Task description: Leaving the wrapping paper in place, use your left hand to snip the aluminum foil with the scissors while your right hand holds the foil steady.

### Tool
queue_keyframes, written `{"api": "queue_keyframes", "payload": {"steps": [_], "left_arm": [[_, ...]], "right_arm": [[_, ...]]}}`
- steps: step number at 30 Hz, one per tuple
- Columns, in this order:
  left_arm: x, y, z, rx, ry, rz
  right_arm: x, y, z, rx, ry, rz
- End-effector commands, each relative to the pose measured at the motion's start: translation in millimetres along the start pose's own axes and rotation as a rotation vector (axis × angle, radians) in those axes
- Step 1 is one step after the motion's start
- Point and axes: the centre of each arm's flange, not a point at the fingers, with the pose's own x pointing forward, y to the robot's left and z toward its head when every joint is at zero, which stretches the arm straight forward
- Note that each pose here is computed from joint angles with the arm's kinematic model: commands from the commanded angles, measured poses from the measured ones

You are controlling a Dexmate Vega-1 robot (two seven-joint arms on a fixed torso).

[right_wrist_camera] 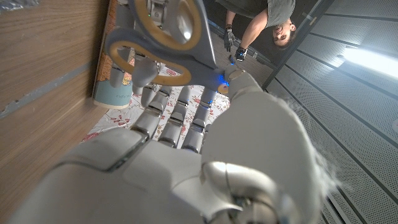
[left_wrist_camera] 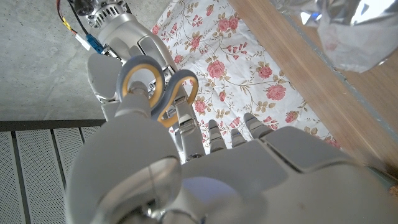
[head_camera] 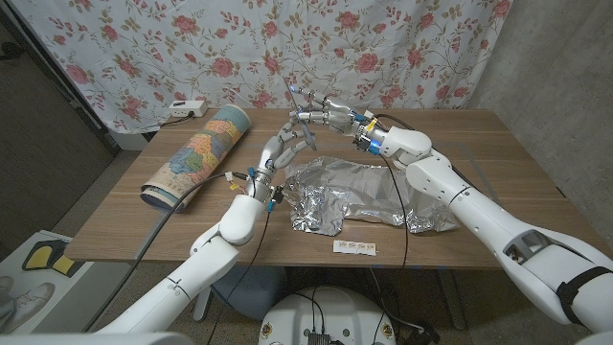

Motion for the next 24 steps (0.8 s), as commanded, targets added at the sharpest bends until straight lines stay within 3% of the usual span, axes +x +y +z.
{"api": "queue_keyframes", "payload": {"steps": [1,24], "left_arm": [[-4.1,-4.2,-1.8,-0.008,-0.009,-0.006],[-3.1,-7.2,-5.6,-0.037,-0.001,-0.001]], "right_arm": [[-2.1,0.0,-1.8,-0.014,0.006,-0.010],[-0.2,10.5,-3.8,0.020,0.007,0.001]]}}
